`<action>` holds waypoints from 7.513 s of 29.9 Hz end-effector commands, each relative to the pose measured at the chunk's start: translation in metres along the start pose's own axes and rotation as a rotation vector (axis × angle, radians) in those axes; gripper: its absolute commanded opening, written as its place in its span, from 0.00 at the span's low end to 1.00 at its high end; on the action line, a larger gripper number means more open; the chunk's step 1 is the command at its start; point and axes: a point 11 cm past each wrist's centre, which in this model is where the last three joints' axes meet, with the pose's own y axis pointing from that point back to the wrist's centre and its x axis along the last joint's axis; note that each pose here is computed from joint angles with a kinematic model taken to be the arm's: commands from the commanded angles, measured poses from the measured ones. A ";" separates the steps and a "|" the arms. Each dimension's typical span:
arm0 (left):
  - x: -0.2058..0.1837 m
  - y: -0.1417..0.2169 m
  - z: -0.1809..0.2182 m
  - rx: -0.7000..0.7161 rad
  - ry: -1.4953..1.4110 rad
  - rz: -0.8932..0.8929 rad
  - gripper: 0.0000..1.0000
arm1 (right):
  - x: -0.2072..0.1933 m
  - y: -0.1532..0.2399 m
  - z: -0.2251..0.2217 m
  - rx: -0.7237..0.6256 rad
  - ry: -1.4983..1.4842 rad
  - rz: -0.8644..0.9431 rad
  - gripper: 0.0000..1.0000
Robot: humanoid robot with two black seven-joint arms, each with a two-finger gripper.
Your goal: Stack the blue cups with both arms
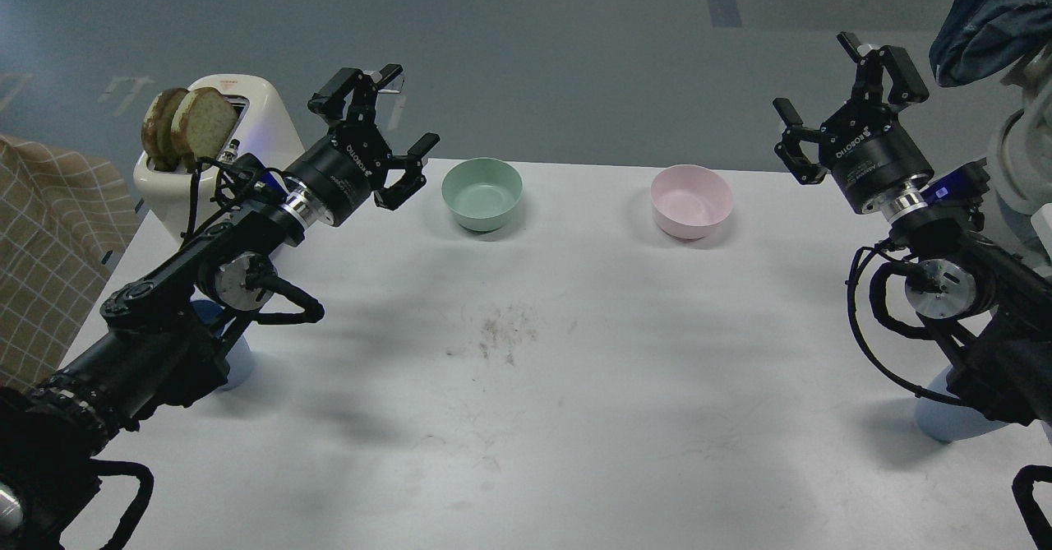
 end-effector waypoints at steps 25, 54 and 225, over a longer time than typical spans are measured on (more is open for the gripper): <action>0.017 0.005 0.005 0.015 -0.028 0.042 0.98 | 0.024 0.024 -0.024 -0.028 0.088 0.005 1.00; -0.013 0.030 0.152 0.041 -0.727 -0.178 0.98 | 0.026 0.025 -0.027 -0.028 0.095 0.007 1.00; -0.174 -0.041 -0.072 0.543 -2.042 -1.470 0.23 | -0.084 -0.071 -0.199 0.054 0.539 -0.343 1.00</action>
